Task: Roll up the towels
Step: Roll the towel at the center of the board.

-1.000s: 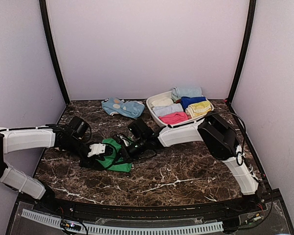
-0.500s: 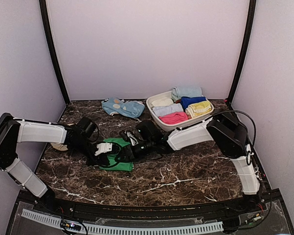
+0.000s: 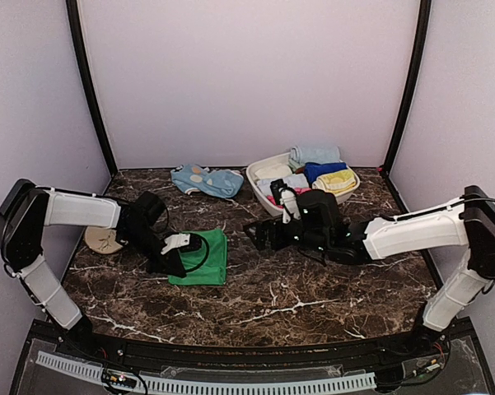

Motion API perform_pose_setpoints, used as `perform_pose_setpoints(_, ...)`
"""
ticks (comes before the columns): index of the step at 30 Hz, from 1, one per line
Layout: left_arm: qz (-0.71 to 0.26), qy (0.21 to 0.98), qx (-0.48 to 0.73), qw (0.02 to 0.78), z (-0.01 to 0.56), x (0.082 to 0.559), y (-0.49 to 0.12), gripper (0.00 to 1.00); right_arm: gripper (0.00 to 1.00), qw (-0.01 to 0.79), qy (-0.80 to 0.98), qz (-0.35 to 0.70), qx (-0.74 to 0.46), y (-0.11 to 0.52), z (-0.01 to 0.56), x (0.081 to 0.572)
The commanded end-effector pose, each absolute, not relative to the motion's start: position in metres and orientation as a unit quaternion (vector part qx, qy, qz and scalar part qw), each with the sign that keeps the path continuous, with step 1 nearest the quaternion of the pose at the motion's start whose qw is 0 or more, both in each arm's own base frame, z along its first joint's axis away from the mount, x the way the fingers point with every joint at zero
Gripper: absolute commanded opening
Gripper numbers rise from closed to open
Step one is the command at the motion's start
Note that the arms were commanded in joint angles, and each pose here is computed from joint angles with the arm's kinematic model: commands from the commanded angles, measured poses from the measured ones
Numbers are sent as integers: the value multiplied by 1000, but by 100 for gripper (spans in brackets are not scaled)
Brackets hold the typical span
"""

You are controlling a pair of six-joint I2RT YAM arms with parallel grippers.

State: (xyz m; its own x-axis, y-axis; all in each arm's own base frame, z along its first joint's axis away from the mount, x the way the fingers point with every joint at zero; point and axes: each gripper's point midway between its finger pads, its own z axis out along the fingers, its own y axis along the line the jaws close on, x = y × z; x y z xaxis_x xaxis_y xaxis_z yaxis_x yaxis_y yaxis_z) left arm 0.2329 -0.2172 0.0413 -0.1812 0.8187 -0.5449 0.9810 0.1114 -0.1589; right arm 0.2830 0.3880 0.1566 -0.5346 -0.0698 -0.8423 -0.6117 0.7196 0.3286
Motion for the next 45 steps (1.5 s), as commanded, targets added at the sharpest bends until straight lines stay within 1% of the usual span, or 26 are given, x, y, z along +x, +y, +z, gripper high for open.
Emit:
perform_pose_setpoints(1, -277, 752, 593, 82, 26, 213, -203, 2, 100, 531, 756, 305, -230, 361, 189, 294)
perform_pose_setpoints(2, -281, 755, 588, 79, 26, 215, -203, 2, 100, 548, 729, 287, -294, 369, 189, 283)
perform_pose_setpoints(3, -284, 759, 581, 76, 26, 217, -203, 2, 100, 556, 713, 271, -331, 378, 188, 271)
perform_pose_setpoints(5, -287, 766, 572, 70, 25, 219, -203, 3, 100, 571, 658, 199, -449, 401, 180, 246)
perform_pose_setpoints(8, -292, 770, 563, 68, 27, 223, -205, 4, 96, 551, 595, 108, -575, 435, 150, 215)
perform_pose_setpoints(11, -297, 771, 560, 65, 30, 223, -206, 4, 88, 535, 529, 59, -656, 467, 130, 190)
perform_pose_setpoints(14, -294, 774, 558, 60, 27, 223, -204, 4, 81, 517, 475, 42, -711, 499, 110, 169)
perform_pose_setpoints(16, -291, 775, 558, 55, 25, 223, -203, 4, 77, 499, 451, 21, -740, 514, 86, 164)
perform_pose_setpoints(17, -287, 777, 558, 54, 23, 224, -202, 4, 76, 492, 443, 13, -749, 517, 76, 165)
perform_pose_setpoints(20, -284, 778, 559, 51, 21, 224, -200, 5, 70, 504, 432, 2, -748, 536, 70, 174)
perform_pose_setpoints(25, -282, 776, 562, 46, 20, 223, -198, 5, 61, 502, 443, -9, -743, 548, 51, 196)
perform_pose_setpoints(31, -287, 770, 567, 59, 27, 223, -199, 11, 51, 475, 477, 2, -740, 542, 24, 212)
perform_pose_setpoints(34, -290, 766, 570, 71, 30, 224, -198, 16, 41, 450, 504, 18, -737, 536, 13, 217)
perform_pose_setpoints(37, -310, 759, 563, 106, 46, 231, -197, 21, 30, 423, 538, 44, -728, 531, 7, 220)
perform_pose_setpoints(38, -324, 753, 558, 130, 57, 233, -196, 24, 27, 410, 550, 55, -725, 530, 5, 221)
perform_pose_setpoints(39, -338, 747, 550, 158, 67, 236, -194, 29, 24, 398, 563, 66, -721, 529, 3, 221)
perform_pose_setpoints(40, -342, 741, 548, 183, 76, 237, -191, 31, 21, 386, 575, 77, -717, 529, 3, 221)
perform_pose_setpoints(42, -327, 736, 556, 207, 80, 235, -183, 32, 16, 364, 597, 106, -707, 529, 4, 221)
perform_pose_setpoints(45, -305, 734, 566, 218, 78, 227, -174, 32, 9, 327, 624, 163, -690, 532, 6, 216)
